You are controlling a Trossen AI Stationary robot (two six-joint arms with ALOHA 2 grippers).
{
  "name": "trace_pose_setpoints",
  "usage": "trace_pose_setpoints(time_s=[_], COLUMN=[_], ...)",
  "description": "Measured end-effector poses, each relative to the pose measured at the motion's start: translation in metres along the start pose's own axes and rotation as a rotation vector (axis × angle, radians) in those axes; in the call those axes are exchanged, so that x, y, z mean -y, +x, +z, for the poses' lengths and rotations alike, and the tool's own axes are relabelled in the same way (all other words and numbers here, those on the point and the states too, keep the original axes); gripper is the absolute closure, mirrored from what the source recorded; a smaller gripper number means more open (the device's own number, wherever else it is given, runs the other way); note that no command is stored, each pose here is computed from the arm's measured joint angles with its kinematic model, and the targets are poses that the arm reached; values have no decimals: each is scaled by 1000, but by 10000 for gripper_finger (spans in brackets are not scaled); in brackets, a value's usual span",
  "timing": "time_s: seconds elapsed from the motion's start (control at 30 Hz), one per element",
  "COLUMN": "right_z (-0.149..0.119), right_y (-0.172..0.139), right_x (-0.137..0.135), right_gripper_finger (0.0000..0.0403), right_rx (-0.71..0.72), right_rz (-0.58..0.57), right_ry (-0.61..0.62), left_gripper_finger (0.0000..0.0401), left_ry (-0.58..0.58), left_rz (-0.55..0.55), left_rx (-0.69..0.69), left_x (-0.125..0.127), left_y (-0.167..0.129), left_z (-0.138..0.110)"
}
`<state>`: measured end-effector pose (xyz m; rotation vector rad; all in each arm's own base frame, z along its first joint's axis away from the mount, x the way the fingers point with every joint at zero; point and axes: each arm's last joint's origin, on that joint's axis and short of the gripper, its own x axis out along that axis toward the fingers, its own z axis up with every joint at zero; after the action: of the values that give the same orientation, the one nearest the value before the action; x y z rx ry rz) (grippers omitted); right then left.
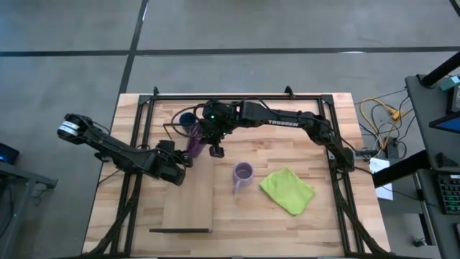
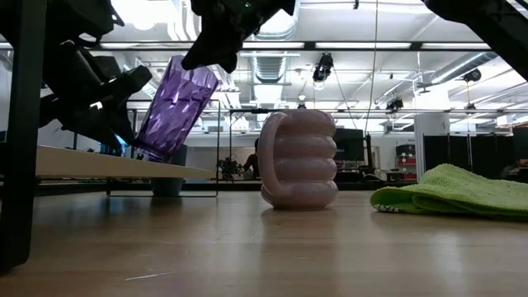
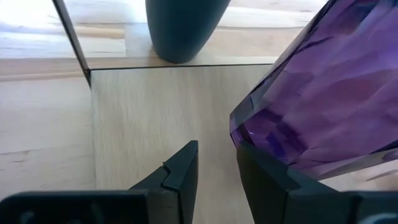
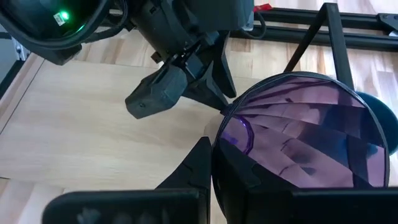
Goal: Stack small to large cups/mugs on shelf
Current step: Put violet cup on the shelf
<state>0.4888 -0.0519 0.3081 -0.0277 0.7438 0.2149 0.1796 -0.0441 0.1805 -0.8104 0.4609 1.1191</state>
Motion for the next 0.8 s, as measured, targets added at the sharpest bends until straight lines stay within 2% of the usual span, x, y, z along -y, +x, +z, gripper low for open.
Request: trace_pose_setpoints(time_s=[0.23, 0.57, 0.8], right_z=[-4, 0, 1], right_y=[11, 11, 11], right_x=[1, 3, 3], right_gripper_finger=[390, 325, 316], right_rx=[-12, 25, 37], right_rz=[3, -16, -17], right_ry=[15, 23, 29], left_gripper_finger=[301, 301, 301], left_ry=[-1, 2, 10], left_rz=[6, 10, 22], left_rx=[-37, -45, -67], left_x=[0, 0, -1], left_y=[1, 1, 1], left_z=[-2, -2, -3])
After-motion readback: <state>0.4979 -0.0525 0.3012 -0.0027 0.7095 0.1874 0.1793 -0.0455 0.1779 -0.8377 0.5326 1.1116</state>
